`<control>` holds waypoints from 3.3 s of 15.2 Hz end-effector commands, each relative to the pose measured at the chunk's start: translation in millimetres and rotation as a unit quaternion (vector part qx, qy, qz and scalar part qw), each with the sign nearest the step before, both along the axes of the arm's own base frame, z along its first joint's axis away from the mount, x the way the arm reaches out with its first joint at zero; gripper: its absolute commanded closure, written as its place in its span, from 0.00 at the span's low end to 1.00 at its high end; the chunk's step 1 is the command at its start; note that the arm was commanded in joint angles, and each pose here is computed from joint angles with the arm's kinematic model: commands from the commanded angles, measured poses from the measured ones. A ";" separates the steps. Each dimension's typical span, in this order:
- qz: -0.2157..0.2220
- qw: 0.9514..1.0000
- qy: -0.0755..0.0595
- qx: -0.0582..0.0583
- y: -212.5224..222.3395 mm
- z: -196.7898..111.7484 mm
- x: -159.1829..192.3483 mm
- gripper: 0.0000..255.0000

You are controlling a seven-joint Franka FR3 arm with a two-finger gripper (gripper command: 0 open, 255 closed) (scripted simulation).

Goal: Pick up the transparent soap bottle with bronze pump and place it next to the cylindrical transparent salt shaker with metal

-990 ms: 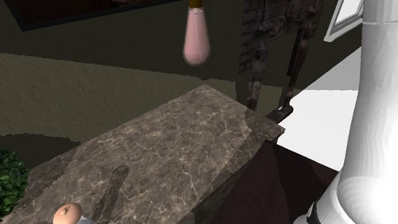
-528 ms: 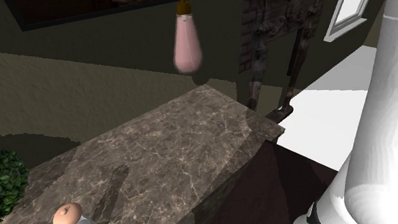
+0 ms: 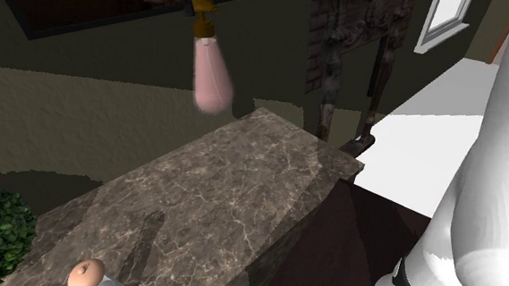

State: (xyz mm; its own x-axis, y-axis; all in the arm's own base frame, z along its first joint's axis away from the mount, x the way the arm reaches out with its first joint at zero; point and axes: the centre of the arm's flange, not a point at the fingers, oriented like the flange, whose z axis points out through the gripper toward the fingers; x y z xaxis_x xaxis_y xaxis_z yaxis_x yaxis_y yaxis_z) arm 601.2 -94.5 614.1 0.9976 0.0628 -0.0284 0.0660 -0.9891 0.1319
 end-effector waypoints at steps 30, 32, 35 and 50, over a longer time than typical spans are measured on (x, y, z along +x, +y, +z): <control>-0.001 1.000 -0.001 0.000 356.1 -85.5 18.2 1.00; -0.001 1.000 -0.001 0.000 356.1 -96.0 18.2 1.00; -0.001 1.000 -0.001 0.000 356.1 -111.9 18.2 1.00; -0.001 1.000 -0.001 0.000 356.1 -191.1 18.2 1.00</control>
